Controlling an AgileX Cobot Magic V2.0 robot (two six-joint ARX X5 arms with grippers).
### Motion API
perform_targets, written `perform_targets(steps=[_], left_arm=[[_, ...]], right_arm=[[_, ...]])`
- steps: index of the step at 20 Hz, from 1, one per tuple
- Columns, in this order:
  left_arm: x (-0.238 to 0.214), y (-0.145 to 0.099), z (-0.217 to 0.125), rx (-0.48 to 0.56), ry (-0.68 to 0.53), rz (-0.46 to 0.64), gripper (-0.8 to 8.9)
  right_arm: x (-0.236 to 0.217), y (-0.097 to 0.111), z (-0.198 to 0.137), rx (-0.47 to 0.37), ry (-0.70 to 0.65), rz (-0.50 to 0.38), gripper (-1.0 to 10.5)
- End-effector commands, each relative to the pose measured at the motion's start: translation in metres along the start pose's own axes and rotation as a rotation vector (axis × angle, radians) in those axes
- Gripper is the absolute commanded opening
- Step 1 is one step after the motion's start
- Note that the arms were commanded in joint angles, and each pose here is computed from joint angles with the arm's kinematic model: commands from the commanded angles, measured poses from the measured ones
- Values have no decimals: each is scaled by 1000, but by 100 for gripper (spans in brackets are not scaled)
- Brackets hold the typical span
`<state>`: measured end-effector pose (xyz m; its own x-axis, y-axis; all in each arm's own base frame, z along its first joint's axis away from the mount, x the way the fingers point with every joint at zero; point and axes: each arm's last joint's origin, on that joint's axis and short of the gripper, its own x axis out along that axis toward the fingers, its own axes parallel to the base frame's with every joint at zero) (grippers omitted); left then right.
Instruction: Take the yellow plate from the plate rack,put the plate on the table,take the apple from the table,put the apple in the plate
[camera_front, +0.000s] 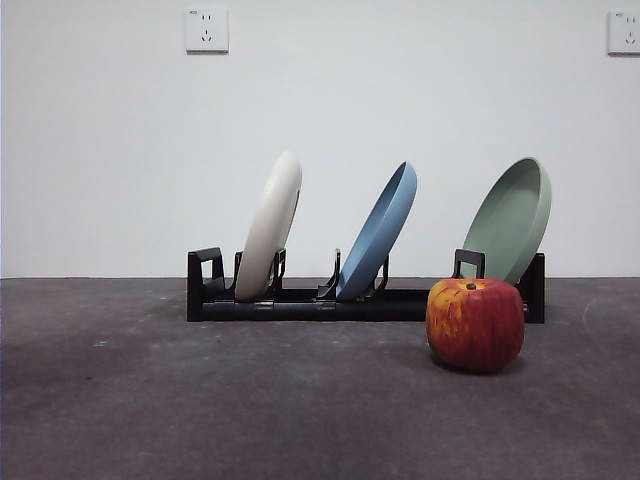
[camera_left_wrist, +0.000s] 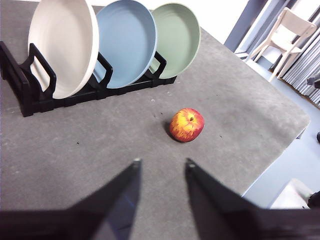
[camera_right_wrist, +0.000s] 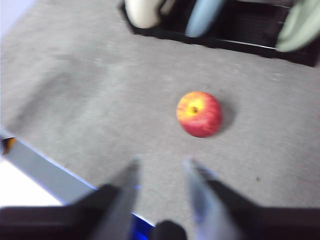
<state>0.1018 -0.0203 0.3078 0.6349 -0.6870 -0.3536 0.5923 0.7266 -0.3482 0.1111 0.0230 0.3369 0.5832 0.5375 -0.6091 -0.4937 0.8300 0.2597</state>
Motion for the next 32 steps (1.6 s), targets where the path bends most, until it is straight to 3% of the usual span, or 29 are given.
perform_targets(steps=[1, 8, 12, 14, 20, 24, 27, 32], left_arm=[[0, 0, 0, -5, -2, -1, 548], [5, 4, 7, 6, -18, -5, 547], [22, 12, 24, -1, -74, -40, 543], [36, 17, 36, -21, -78, -2, 532], [104, 21, 95, 25, -34, 15, 532], [168, 38, 132, 31, -14, 61, 532], [216, 56, 141, 5, 45, 56, 532], [278, 79, 130, -16, 122, 83, 531]], right_arm=[[0, 0, 1, 13, -2, -5, 723], [0, 0, 1, 15, -2, -4, 723], [0, 0, 1, 15, -2, -4, 723], [0, 0, 1, 15, -2, -4, 723], [1, -1, 1, 19, 4, -3, 722], [1, -1, 1, 27, 4, -4, 721], [1, -1, 1, 27, 4, -4, 721], [1, -1, 1, 30, 4, -4, 721]])
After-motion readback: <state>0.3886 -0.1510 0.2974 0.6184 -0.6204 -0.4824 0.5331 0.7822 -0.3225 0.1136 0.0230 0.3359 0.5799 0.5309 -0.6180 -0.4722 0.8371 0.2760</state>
